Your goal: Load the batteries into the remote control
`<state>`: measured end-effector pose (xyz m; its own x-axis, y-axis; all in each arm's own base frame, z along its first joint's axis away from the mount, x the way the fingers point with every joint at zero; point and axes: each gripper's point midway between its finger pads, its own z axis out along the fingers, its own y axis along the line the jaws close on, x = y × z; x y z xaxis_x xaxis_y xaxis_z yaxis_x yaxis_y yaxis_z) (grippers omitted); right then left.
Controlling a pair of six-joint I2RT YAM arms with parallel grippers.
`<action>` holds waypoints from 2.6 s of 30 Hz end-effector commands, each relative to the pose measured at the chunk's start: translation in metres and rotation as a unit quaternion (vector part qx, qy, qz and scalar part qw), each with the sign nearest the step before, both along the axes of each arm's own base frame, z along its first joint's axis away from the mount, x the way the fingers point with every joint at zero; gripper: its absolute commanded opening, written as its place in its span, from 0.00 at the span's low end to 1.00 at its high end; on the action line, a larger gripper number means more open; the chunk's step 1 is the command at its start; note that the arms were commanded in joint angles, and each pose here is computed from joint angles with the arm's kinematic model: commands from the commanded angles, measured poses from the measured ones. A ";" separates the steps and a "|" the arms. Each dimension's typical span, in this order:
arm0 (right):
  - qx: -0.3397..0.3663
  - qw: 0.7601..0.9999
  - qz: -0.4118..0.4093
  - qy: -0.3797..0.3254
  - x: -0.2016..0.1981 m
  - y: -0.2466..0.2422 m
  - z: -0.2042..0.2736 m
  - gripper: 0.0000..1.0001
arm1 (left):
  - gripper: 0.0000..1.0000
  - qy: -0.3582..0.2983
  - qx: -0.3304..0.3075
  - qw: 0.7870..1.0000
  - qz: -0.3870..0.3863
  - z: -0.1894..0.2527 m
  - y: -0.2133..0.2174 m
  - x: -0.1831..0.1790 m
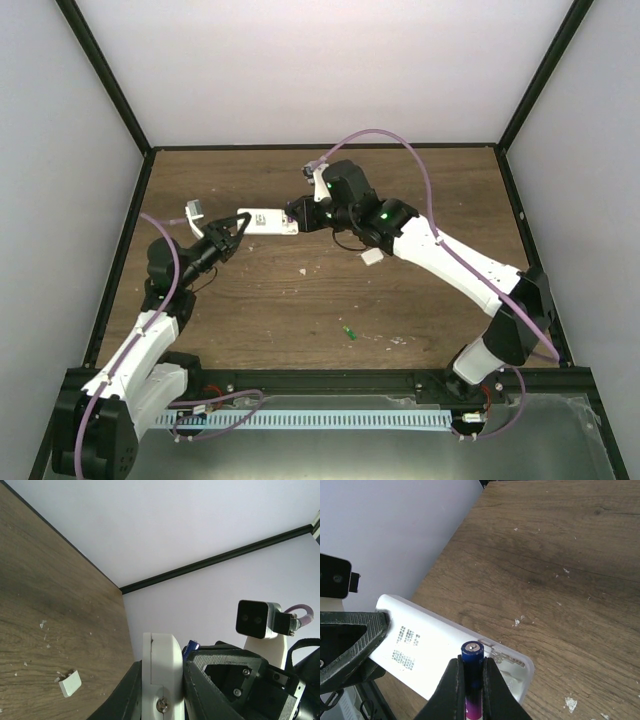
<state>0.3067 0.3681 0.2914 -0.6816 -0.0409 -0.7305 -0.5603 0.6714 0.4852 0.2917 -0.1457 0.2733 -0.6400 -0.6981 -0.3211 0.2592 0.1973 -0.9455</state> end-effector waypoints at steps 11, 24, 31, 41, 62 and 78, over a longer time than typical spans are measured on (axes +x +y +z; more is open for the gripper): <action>-0.022 1.000 -0.019 0.006 0.006 -0.003 -0.012 0.01 | 0.00 -0.041 -0.004 0.999 0.009 0.023 0.001 0.002; -0.038 0.999 -0.016 0.021 0.006 -0.003 -0.025 0.01 | 0.00 -0.042 -0.002 0.999 0.011 0.023 0.001 0.002; -0.042 0.999 -0.010 0.031 0.003 -0.002 -0.030 0.01 | 0.00 -0.041 0.000 0.999 0.015 0.019 0.002 0.002; -0.032 0.999 -0.007 0.040 0.004 0.004 -0.026 0.01 | 0.00 -0.044 -0.005 0.999 0.026 0.018 0.005 0.003; -0.046 0.997 -0.009 0.065 0.004 0.006 -0.035 0.01 | 0.00 -0.083 -0.038 0.995 0.047 0.032 0.010 0.008; -0.074 0.995 -0.022 0.058 0.006 -0.004 -0.038 0.01 | 0.00 -0.085 -0.028 0.994 0.058 0.030 0.013 0.004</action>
<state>0.3183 0.3682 0.2615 -0.7434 -0.0729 -0.6649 -0.4854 0.7427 0.4613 0.2994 -0.1387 0.2721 -0.5647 -0.7532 -0.3373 0.2917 0.2002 -0.9353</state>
